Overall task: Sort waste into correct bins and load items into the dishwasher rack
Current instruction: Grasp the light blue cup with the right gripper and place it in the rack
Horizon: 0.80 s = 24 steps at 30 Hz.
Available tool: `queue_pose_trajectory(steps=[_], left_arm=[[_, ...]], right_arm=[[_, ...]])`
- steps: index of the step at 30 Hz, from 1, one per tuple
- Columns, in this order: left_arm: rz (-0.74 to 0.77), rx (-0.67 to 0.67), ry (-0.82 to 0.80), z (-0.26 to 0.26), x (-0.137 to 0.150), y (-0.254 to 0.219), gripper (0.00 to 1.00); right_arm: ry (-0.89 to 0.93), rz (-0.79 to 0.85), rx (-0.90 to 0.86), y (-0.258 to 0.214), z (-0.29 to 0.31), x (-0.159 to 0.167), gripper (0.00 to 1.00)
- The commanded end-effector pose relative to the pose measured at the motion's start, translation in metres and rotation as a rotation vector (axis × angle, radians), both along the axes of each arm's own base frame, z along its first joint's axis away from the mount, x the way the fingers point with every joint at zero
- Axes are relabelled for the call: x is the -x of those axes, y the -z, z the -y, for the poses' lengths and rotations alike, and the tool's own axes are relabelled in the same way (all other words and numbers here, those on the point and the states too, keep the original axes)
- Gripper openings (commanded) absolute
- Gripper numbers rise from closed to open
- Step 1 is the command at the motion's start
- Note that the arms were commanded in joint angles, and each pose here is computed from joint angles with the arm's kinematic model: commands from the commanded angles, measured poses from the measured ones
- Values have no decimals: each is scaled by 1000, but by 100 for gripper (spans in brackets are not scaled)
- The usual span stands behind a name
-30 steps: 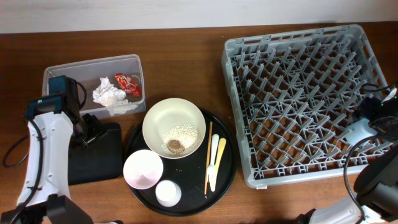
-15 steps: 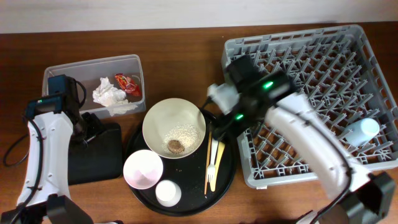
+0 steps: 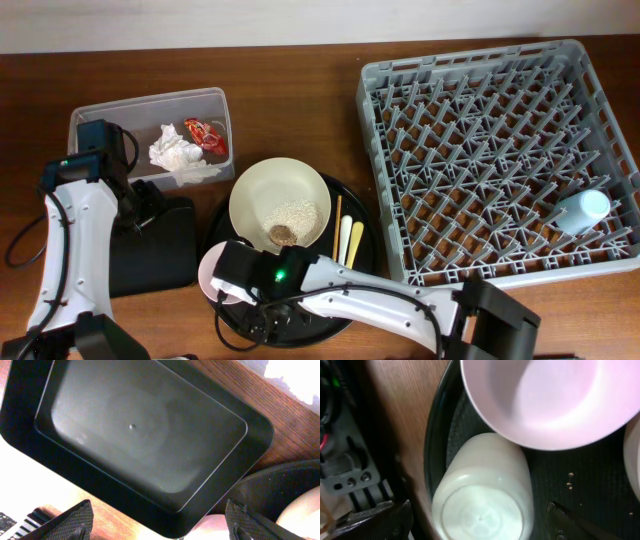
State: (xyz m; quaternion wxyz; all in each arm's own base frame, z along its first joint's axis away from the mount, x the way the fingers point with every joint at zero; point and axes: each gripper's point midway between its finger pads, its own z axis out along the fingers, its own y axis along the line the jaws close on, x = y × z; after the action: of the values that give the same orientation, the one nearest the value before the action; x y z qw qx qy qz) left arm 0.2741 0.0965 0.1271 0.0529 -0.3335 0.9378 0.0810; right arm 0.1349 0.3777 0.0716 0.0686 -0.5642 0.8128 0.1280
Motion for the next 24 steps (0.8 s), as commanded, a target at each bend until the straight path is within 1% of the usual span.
queue_pose_trajectory(steps=[1, 2, 3, 5, 6, 8, 10, 12, 14, 16, 17, 18, 19, 20, 21, 22, 23, 24], left_arm=[[15, -4, -11, -1, 1, -3, 84], [15, -4, -11, -1, 1, -3, 84], [15, -4, -11, -1, 1, -3, 84], [16, -4, -11, -1, 1, -3, 84], [15, -4, -11, -1, 1, -3, 84], [15, -4, -11, -1, 1, -3, 84], [15, -4, -11, -1, 1, -3, 84], [15, -4, -11, -1, 1, -3, 84], [16, -4, -11, -1, 1, -3, 84], [15, -4, -11, -1, 1, -3, 84], [15, -5, -11, -1, 1, -3, 84], [14, -11, -12, -2, 1, -4, 84], [14, -11, -12, -2, 1, -4, 84], [14, -11, -12, -2, 1, -4, 84], [14, -11, -12, -2, 1, -4, 84], [15, -11, -12, -2, 1, -4, 84], [15, -11, -12, -2, 1, -4, 84], [15, -11, -12, -2, 1, -4, 84]], right_arm=[[10, 1, 44, 20, 0, -1, 85], [12, 3, 47, 22, 0, -2, 79], [12, 2, 47, 22, 0, -2, 69], [12, 2, 48, 22, 0, -2, 55], [12, 1, 51, 23, 1, -2, 54], [12, -1, 55, 21, 2, -1, 48], [13, 11, 26, 1, 2, -2, 47], [27, 34, -28, -41, 2, -8, 47], [143, 54, -63, -99, 29, -46, 47], [319, 87, -101, -143, 72, -99, 47], [464, 118, -127, -166, 110, -141, 47], [566, 145, -146, -178, 139, -169, 47], [729, 187, -166, -193, 190, -208, 47], [875, 218, -171, -199, 240, -235, 47], [1020, 244, -164, -201, 296, -254, 47], [1178, 269, -153, -202, 359, -265, 47], [1274, 292, -148, -203, 398, -268, 47], [1421, 337, -146, -207, 459, -268, 47]])
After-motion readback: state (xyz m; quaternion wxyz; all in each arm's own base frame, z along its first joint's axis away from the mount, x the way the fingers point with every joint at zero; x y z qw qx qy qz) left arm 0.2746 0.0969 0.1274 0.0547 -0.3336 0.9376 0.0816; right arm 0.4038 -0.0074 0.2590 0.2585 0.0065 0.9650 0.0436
